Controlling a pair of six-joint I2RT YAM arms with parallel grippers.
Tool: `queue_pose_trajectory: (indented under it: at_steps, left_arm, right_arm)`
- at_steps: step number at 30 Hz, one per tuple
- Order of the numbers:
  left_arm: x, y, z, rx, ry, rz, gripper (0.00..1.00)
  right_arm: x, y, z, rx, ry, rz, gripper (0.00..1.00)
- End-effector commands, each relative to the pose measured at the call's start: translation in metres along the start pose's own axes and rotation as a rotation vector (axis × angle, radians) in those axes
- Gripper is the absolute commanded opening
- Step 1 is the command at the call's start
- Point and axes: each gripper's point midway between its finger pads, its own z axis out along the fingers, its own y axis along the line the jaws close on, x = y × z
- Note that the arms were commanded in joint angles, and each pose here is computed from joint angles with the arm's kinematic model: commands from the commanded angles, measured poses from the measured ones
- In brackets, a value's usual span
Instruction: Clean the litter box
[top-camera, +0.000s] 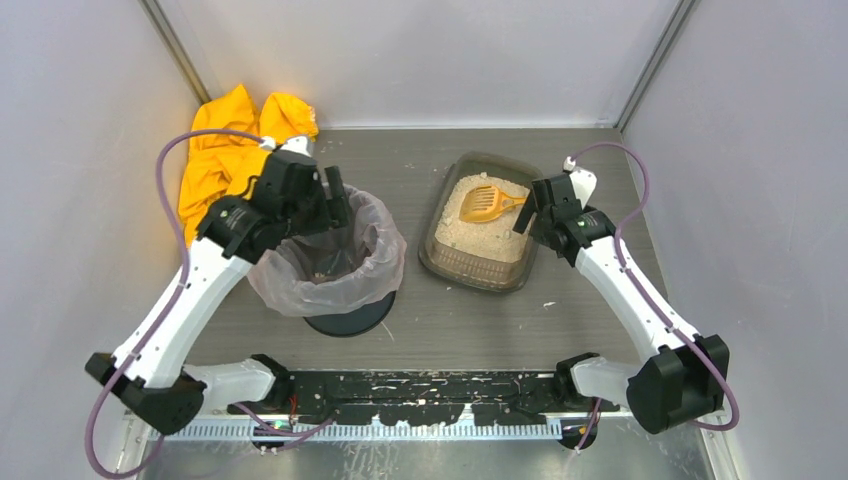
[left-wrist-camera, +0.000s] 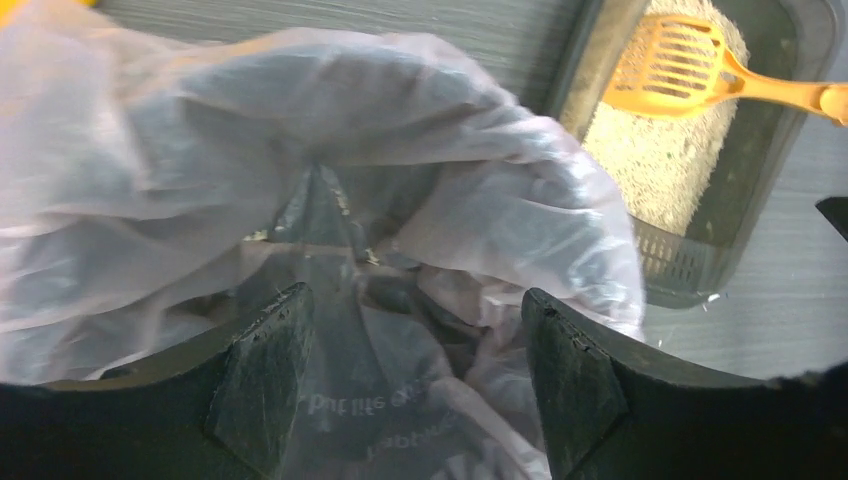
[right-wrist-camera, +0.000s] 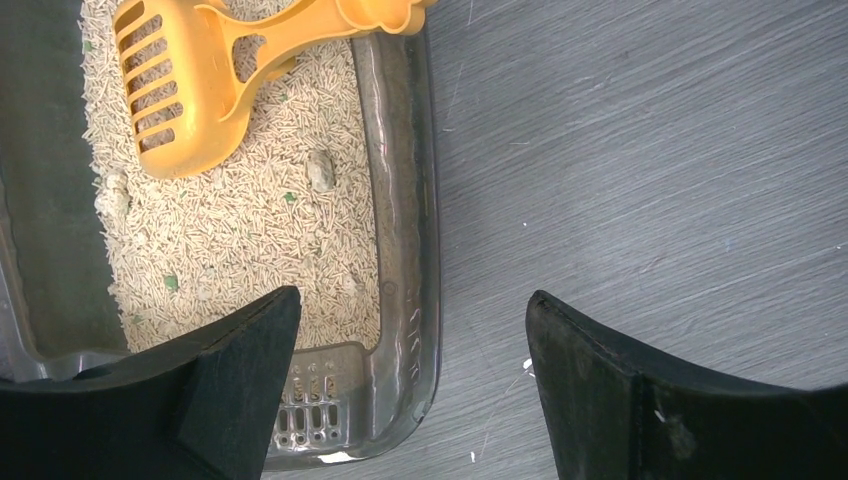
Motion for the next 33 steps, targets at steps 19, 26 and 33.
queue_pose_trajectory:
  at_steps: [19,26,33]
  left_arm:
    - [0.028,-0.098,0.031,-0.035,0.059,0.092,0.73]
    - [0.026,-0.092,0.033,-0.058,0.031,0.072,0.43]
    - [0.022,-0.089,0.033,-0.076,0.016,0.100,0.14]
  right_arm:
    - [-0.010,0.014,-0.018,-0.131,-0.053,0.007,0.88]
    - [-0.005,0.019,-0.009,-0.137,-0.034,0.001,0.88]
    - [0.000,0.018,-0.004,-0.127,-0.019,-0.003,0.88]
